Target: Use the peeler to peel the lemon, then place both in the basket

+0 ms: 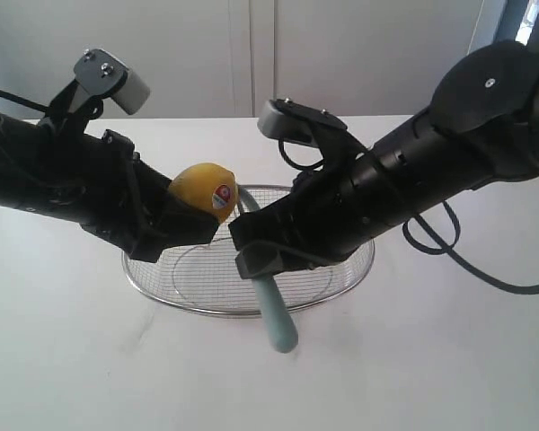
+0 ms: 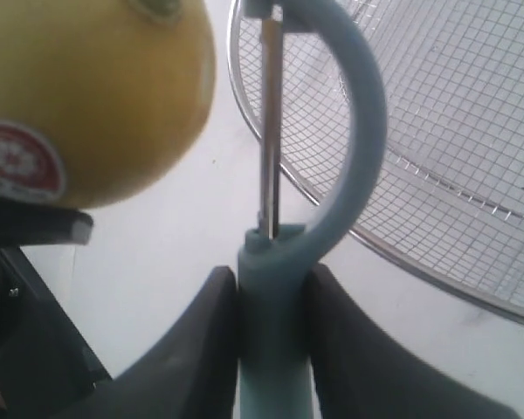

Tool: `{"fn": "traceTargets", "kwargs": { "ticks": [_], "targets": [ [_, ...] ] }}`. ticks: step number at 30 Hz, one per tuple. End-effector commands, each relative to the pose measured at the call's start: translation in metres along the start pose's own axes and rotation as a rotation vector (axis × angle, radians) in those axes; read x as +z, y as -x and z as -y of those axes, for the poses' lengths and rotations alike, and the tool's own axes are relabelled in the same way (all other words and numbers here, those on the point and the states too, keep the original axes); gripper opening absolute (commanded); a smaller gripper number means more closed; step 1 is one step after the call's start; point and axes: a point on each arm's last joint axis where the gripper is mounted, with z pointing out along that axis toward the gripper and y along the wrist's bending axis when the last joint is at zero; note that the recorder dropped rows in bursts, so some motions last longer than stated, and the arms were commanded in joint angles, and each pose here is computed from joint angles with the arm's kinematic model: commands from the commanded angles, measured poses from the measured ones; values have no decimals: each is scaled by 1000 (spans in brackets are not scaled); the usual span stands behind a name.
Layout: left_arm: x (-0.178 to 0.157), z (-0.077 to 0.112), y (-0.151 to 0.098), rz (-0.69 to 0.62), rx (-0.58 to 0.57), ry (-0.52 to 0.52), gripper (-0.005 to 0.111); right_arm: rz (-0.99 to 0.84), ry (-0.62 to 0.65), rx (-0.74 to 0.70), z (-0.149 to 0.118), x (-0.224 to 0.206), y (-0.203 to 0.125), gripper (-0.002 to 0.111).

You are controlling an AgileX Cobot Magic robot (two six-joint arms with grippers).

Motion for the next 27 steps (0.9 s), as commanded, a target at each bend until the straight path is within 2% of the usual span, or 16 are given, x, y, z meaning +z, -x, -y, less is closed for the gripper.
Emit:
{"fn": "traceTargets", "kwargs": {
  "ticks": [1,8,19,27],
  "targets": [
    [-4,5,5,31,-10,-21,0,31,-4,-5,0,-1,2,0],
    [-4,5,5,31,-10,-21,0,89,-31,11,1,-4,7,0],
    [-4,5,5,32,-10,-19,0,160,-13,-27,-15,-30,8,0],
    [-4,5,5,32,-10,-19,0,192,-23,-32,-16,-34,10,0]
  ]
}}
